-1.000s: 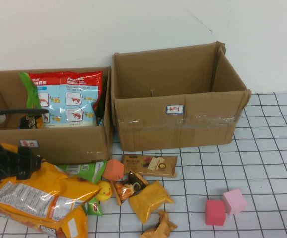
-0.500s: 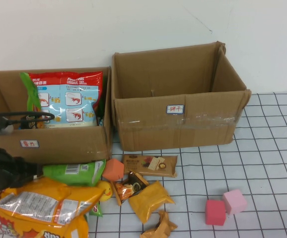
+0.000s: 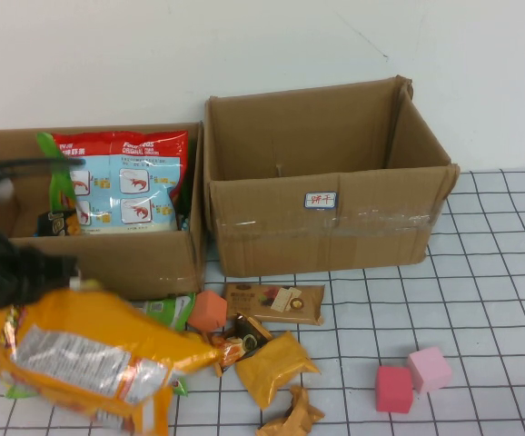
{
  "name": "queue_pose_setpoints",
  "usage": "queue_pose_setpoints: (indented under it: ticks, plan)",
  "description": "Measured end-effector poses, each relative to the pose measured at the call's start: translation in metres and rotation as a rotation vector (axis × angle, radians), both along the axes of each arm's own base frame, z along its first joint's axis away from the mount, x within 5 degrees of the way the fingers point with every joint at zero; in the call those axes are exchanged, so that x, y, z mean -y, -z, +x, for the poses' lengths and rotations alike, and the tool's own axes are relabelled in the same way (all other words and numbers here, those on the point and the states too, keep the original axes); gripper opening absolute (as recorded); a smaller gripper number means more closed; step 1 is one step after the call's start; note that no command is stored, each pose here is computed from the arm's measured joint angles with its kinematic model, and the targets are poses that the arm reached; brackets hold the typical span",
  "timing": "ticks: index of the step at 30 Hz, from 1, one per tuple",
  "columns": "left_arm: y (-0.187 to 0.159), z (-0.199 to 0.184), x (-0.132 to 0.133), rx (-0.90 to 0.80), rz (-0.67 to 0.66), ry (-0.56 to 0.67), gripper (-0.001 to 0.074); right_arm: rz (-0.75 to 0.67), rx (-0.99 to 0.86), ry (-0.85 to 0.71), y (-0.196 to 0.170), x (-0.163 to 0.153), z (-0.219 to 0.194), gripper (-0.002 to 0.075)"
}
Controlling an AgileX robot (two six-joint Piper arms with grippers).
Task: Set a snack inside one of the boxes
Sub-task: Pick up the potato chip, then place the potato chip in the potato chip box
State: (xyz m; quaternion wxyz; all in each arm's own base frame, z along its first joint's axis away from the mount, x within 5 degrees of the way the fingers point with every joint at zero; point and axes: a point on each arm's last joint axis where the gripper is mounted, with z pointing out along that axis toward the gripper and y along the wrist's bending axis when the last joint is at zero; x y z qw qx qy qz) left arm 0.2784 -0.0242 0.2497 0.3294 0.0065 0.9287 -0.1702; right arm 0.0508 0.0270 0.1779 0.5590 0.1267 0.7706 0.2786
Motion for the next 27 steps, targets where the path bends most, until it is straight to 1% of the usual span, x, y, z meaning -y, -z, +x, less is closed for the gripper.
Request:
queue_pose_setpoints:
  ticks: [8,16,22,25,27]
  plan:
    - [-0.067,-0.009,0.005,0.186,-0.019,0.050,0.0001,0.000,0.000,0.000,0.000,0.000,0.000,-0.0001]
    - [-0.129,-0.006,0.007,0.368,-0.037,0.063,0.0001,0.000,0.000,0.000,0.000,0.000,0.000,-0.0001]
    - [-0.170,0.002,0.001,0.551,-0.025,-0.008,0.0001,0.000,0.000,0.000,0.000,0.000,0.000,-0.0001]
    - [-0.179,0.011,-0.002,0.601,-0.019,-0.041,0.0001,0.000,0.000,0.000,0.000,0.000,0.000,-0.0001]
    - [-0.179,0.021,-0.006,0.606,-0.014,-0.060,0.0001,0.000,0.000,0.000,0.000,0.000,0.000,-0.0001]
